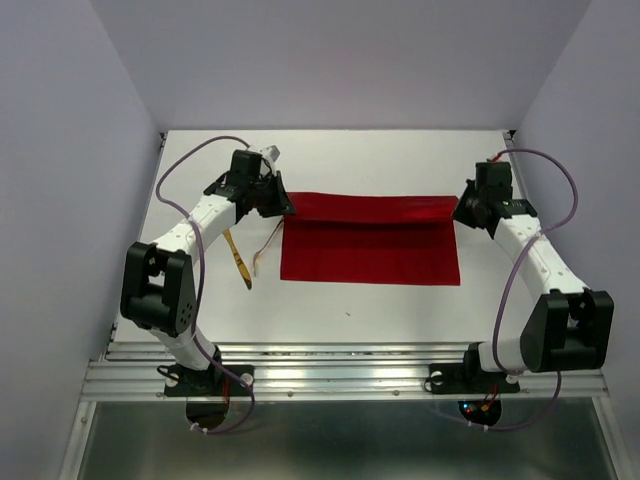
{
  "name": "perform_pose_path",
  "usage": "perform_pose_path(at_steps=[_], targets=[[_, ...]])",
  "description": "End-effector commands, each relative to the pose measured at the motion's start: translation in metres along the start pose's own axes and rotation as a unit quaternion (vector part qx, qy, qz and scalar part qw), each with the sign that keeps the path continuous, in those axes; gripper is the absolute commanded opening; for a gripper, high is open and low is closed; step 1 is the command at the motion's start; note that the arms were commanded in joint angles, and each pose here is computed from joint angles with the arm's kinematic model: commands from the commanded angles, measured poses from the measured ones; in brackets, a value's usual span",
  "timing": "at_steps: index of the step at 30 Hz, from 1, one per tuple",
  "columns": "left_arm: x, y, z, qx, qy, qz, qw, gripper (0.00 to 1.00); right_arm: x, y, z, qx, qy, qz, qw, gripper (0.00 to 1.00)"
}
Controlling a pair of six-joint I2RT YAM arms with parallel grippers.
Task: Fold the napkin into a case and place the utensils inside
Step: Fold and flatten the napkin at the center of the board.
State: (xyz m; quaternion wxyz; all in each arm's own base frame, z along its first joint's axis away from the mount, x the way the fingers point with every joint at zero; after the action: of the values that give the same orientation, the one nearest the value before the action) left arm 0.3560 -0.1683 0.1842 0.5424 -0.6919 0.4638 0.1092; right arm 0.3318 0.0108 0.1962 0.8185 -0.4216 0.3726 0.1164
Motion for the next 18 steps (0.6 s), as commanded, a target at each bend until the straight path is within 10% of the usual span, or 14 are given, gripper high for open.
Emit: perform_pose_path(at_steps=[1,18], targets=[[-0.014,0.001,-0.011,0.017,0.012,-0.03,0.999,0.0,-0.019,0.012,-0.007,0.011,-0.017,0.012,1.0,0.01],[-0.019,0.053,-0.025,0.017,0.022,-0.006,1.0,0.0,-0.04,0.051,-0.039,0.023,-0.001,0.046,0.999,0.01]])
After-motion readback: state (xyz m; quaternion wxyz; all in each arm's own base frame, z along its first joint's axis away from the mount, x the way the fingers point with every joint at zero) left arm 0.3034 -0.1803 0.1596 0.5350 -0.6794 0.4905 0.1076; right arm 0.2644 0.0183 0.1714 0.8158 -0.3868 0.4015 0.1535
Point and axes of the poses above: each gripper's point midway between its finger pads, its own x axis out along the fingers, its own z axis along the line the jaws close on, y = z × x, the point moved 6 cm from there along -x, back along the fingers, and after that the axes turned 13 degrees about x, right-handed, at the moved point
